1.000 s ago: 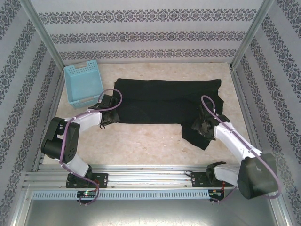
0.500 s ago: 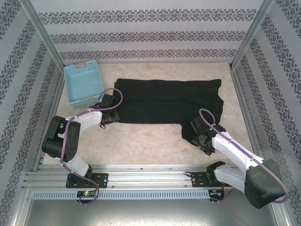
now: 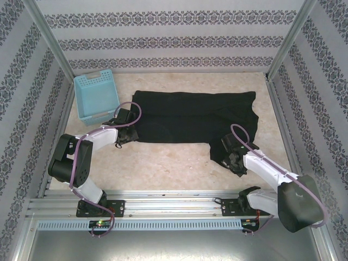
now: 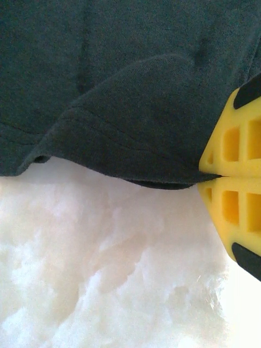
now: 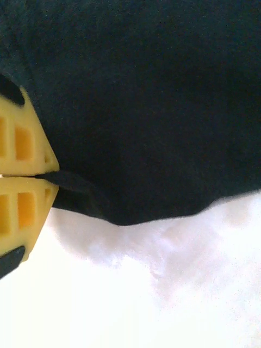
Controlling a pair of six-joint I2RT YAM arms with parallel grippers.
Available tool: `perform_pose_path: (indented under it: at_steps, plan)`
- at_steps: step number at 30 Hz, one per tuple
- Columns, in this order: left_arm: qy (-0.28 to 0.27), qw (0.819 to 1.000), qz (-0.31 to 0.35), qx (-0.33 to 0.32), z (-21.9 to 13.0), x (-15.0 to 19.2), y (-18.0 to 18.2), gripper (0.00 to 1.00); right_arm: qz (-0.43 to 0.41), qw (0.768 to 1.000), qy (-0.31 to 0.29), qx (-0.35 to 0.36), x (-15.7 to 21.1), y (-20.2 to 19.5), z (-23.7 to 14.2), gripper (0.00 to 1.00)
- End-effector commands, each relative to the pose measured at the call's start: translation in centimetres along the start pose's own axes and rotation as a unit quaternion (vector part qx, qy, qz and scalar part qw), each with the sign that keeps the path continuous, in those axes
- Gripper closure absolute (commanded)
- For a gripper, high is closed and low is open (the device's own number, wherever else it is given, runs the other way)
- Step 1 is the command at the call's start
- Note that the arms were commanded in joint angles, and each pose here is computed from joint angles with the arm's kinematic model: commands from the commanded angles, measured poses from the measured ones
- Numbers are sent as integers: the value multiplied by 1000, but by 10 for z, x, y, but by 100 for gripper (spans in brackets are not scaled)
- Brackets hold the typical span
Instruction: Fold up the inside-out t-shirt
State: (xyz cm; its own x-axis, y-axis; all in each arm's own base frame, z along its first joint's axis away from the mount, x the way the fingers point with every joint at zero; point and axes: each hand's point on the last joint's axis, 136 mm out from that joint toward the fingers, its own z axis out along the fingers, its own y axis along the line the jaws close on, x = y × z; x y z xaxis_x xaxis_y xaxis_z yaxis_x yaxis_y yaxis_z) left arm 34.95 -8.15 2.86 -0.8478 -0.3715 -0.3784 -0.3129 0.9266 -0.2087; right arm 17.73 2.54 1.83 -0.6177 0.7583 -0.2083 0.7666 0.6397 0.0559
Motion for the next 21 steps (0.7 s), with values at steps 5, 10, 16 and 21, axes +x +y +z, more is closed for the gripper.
perform_pose_path:
  at_steps: [5,10,16,21]
  plan:
    - [-1,1000,-18,20,-10,9,-3,100,9,998,-59,-19,-35,-21,-35,100]
    - [0,999,-33,28,-18,22,-10,100,24,994,-96,-33,-59,-31,-63,100]
    - [-15,997,-65,50,-29,30,-20,100,21,992,-117,-45,-79,-24,-77,100]
    - [-36,994,-82,61,-37,17,-26,100,8,988,-126,-84,-95,1,-86,100]
